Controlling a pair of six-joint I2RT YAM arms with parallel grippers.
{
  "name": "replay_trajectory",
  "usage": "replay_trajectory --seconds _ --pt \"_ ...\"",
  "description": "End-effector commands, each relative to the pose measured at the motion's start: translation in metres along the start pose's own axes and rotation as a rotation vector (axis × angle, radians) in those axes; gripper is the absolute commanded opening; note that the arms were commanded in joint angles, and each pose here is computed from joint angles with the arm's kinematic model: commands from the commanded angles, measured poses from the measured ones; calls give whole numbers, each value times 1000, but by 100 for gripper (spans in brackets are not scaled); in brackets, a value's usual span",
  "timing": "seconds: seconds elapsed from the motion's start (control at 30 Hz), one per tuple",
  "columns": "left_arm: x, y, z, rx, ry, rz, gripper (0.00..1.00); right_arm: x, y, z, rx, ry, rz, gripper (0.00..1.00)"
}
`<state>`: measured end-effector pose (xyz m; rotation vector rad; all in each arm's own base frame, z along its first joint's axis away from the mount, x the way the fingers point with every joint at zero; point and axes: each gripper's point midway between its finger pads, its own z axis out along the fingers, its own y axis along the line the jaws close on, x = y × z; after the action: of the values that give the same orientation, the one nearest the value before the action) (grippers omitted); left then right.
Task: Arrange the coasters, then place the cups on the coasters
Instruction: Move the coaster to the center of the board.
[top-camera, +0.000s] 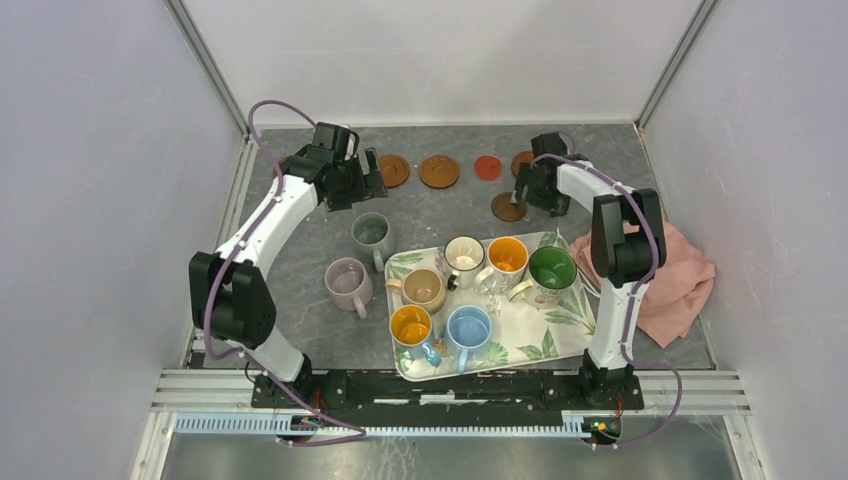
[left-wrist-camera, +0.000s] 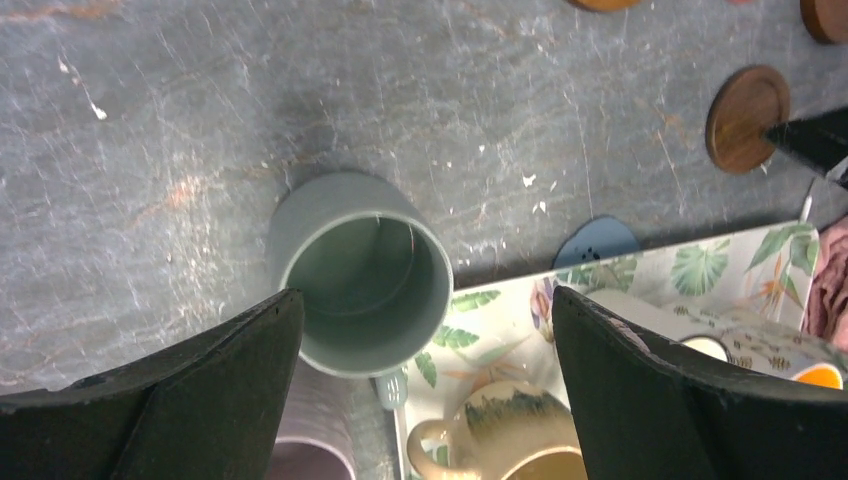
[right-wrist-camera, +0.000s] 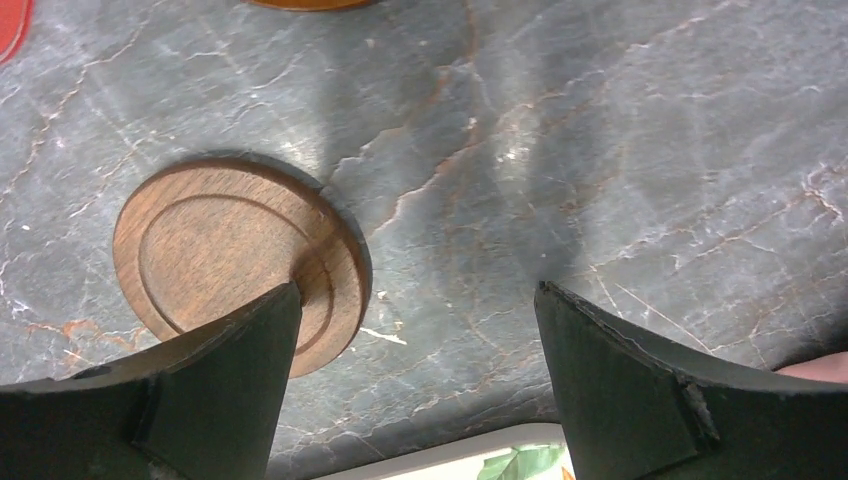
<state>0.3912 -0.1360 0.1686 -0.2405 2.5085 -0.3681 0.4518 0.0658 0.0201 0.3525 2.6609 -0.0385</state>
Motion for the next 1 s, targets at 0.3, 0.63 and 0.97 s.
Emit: replay_trajectory --seconds 0.3,0.63,0.97 --pt "-8 -19 -46 113 -133 74 100 -23 -85 16 179 -18 226 91" --pt "-1 -20 -51 139 -136 92 100 -78 -138 32 292 -88 328 90" --pt "-2 -23 -46 149 -127 106 100 -92 -169 46 327 -121 384 90"
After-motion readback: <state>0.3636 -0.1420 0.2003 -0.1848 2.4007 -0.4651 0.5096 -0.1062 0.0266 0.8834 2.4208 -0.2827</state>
